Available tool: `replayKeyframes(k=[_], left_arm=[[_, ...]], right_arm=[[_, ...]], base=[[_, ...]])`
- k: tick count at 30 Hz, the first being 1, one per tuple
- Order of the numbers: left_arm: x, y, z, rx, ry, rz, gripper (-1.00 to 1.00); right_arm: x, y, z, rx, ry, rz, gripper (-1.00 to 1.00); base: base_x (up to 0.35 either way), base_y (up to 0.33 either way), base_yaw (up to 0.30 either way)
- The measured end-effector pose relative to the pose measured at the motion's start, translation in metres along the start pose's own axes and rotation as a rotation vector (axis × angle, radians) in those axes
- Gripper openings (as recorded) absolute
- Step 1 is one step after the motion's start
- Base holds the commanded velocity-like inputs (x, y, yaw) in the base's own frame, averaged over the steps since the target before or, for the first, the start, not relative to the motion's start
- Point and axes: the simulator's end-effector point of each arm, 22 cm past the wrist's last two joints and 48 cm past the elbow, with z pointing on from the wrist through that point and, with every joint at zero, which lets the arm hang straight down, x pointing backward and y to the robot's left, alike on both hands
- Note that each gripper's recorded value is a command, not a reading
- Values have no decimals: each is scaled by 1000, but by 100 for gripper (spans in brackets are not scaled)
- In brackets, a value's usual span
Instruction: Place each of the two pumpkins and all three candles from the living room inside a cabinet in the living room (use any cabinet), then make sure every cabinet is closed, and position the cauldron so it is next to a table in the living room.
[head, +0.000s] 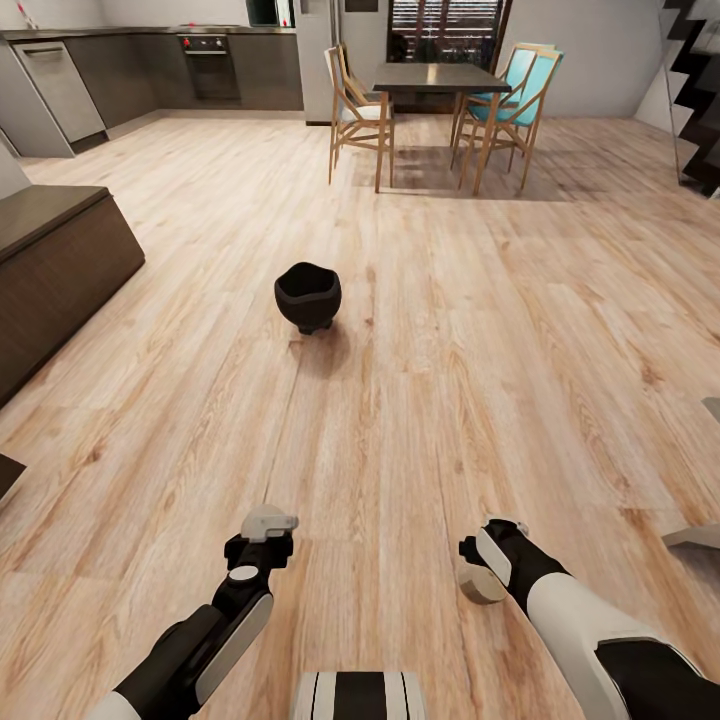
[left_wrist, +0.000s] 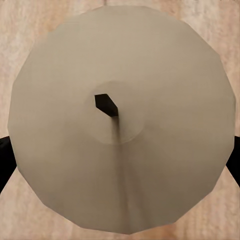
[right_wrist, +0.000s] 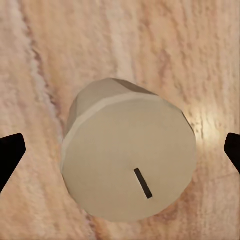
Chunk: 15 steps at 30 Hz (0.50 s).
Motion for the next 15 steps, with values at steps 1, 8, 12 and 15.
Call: replayKeyframes(k=[1, 8, 12, 15], left_arm=[[0, 0, 0, 0, 0, 0, -100], [0, -1, 0, 2, 0, 1, -100], [0, -1, 0, 2, -1, 1, -100], [0, -2, -1, 3, -2, 1, -100]], right_arm=[[0, 0, 0, 0, 0, 0, 100], [0, 0, 0, 0, 0, 0, 100], [0, 0, 0, 0, 0, 0, 100], [-1, 0, 0, -1, -6, 2, 100]], base=[[6, 0, 0], [2, 0, 0], [0, 0, 0], [0, 0, 0]])
